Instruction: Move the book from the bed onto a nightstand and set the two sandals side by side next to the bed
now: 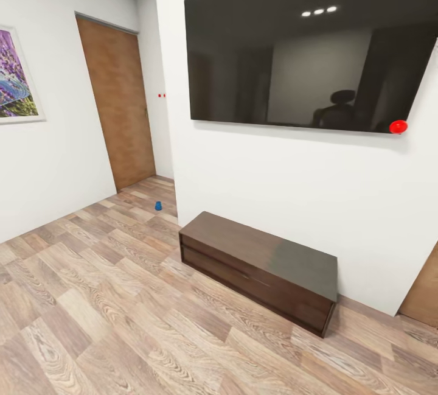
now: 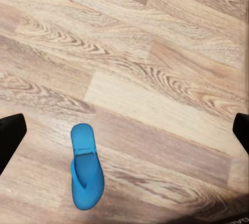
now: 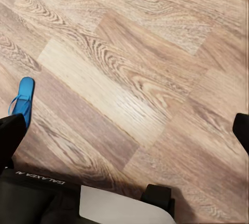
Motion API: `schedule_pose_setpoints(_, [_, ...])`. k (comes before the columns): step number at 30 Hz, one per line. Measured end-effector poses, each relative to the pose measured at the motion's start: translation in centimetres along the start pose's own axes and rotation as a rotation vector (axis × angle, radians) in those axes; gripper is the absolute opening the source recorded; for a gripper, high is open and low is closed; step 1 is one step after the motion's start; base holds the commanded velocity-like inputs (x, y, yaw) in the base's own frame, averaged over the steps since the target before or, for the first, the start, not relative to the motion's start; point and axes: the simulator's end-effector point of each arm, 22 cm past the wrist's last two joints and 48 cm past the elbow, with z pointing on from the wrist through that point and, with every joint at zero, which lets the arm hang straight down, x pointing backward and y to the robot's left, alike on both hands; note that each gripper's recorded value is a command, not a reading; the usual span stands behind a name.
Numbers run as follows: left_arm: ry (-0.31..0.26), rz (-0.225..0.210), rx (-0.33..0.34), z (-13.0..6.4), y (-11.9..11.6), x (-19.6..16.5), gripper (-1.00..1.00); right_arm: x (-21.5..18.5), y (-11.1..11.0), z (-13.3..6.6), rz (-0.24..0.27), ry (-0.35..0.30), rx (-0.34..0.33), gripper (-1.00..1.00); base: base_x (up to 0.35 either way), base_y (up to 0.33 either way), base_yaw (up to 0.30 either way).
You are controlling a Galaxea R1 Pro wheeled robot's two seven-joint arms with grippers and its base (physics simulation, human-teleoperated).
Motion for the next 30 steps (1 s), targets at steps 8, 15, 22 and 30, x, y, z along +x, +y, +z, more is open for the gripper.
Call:
schedule_pose_setpoints(8, [0.000, 0.000, 0.000, 0.00, -0.01, 0.00, 1.00, 0.00, 0.06, 0.03, 0.000, 0.000, -0.001, 1.00, 0.000, -0.251, 0.000])
schedule_pose_setpoints(15, [0.000, 0.000, 0.000, -0.01, 0.00, 0.00, 1.00, 0.00, 0.09, 0.04, 0.001, 0.000, -0.001, 1.00, 0.026, -0.147, 0.000])
schedule_pose_setpoints(22, [0.001, -0.001, -0.001, -0.03, 0.03, 0.02, 1.00, 0.00, 0.10, 0.03, 0.001, -0.001, -0.001, 1.00, 0.198, -0.175, 0.000])
schedule_pose_setpoints(30, [0.001, -0.001, -0.001, -0.04, 0.04, 0.01, 1.00, 0.02, 0.13, 0.03, 0.000, 0.000, -0.002, 1.00, 0.267, -0.137, 0.000])
